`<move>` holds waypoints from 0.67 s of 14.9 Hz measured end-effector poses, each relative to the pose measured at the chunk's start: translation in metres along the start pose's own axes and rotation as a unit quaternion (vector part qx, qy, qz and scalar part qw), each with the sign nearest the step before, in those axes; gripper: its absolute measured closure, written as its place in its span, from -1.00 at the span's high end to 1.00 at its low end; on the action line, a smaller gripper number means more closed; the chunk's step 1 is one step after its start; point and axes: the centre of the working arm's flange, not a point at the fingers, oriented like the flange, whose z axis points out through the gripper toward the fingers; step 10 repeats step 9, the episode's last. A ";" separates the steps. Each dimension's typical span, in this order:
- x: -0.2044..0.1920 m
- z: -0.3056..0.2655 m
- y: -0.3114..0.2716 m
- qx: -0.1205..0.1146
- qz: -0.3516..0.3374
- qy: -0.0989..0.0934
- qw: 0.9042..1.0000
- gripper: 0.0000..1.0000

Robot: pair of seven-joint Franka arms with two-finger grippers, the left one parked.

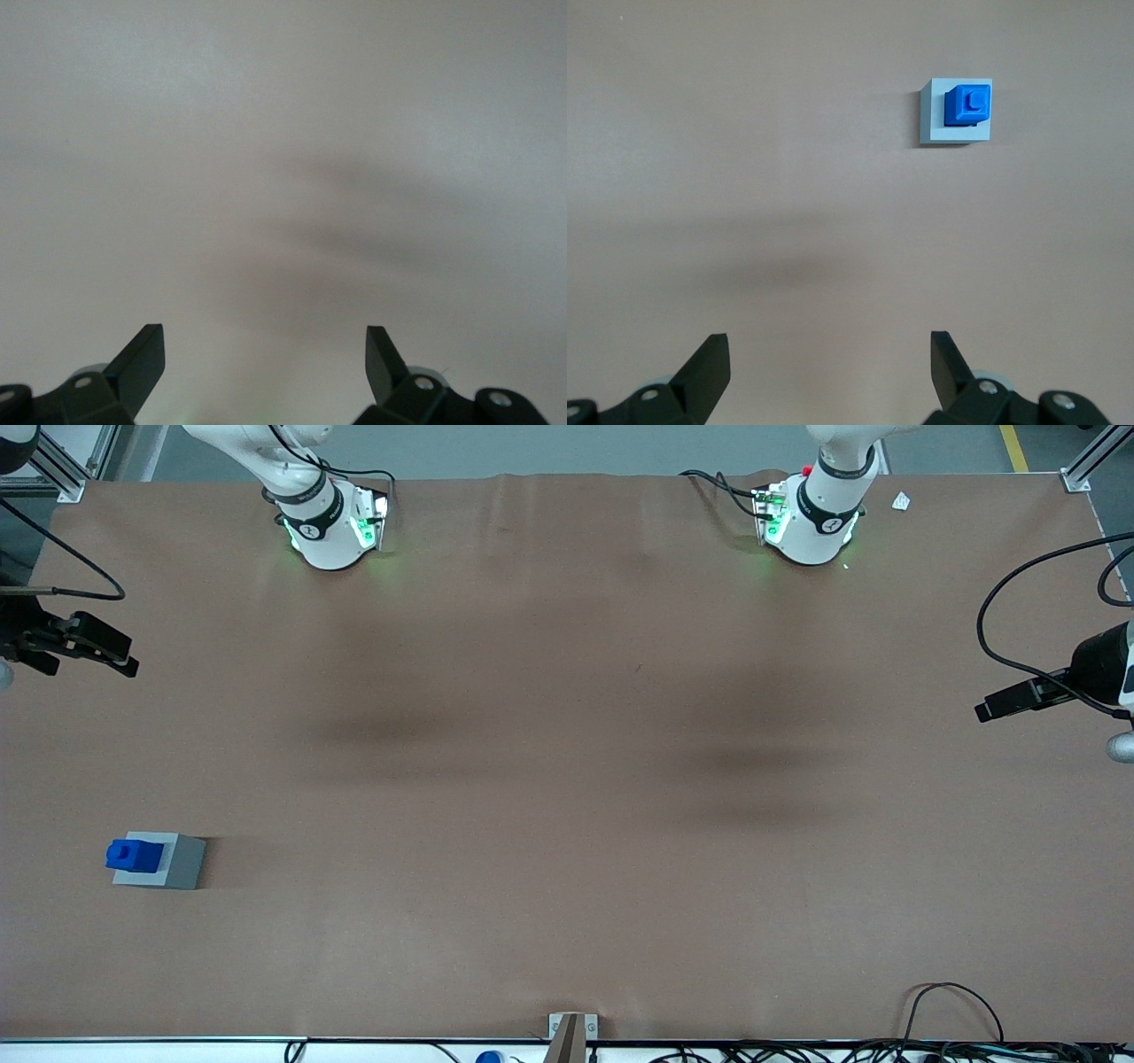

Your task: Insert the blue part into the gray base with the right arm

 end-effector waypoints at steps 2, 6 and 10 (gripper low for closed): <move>0.000 -0.007 0.001 0.000 0.001 0.010 1.000 1.00; 0.000 -0.018 0.001 0.000 0.002 0.020 1.000 1.00; -0.002 -0.016 0.001 0.000 0.009 0.014 1.000 1.00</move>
